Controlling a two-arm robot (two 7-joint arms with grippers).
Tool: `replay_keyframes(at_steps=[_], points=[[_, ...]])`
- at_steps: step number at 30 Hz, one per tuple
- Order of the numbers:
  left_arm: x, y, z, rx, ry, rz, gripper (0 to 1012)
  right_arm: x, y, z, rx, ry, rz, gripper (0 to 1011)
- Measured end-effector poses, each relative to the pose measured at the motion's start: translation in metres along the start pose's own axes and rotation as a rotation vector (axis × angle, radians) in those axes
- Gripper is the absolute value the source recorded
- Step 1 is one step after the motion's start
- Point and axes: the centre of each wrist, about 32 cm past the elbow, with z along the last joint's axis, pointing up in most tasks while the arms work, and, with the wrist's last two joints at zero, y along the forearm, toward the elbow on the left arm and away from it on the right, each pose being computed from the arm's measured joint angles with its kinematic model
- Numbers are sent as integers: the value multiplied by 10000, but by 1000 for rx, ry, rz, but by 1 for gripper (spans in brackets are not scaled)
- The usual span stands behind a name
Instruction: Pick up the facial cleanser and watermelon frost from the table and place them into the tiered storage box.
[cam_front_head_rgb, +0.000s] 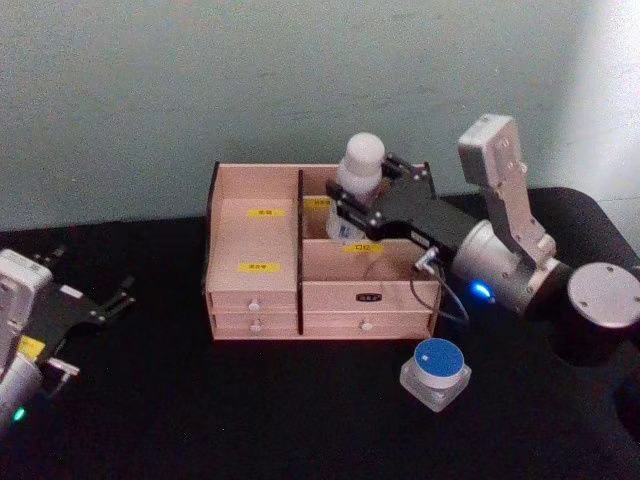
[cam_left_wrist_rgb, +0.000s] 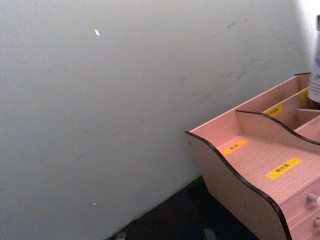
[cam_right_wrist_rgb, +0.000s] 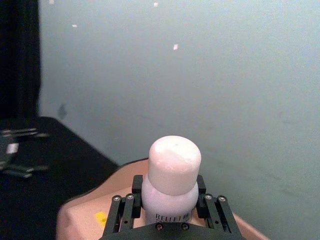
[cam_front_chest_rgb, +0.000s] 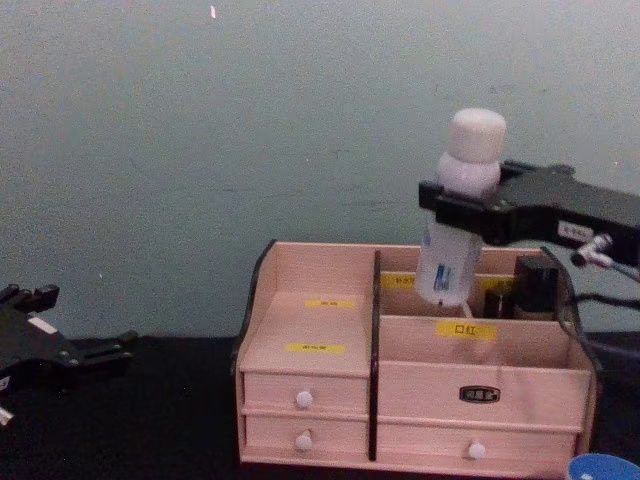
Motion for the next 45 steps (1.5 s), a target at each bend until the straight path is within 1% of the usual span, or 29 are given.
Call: replay_keyframes(at_steps=[4, 11, 13, 28, 37, 45], points=[[0, 0, 0, 0, 0, 0, 1001, 46, 130, 10, -2, -19, -50, 592], [0, 0, 0, 0, 0, 0, 1001, 102, 257, -33, -23, -23, -76, 591], [0, 0, 0, 0, 0, 0, 1001, 120, 298, -64, -36, -21, -81, 591], [0, 0, 0, 0, 0, 0, 1001, 114, 405, -193, -93, -6, -81, 591], [0, 0, 0, 0, 0, 0, 1001, 100, 461, -305, -144, -1, -72, 591], [0, 0, 0, 0, 0, 0, 1001, 89, 479, -328, -170, 2, -60, 591]])
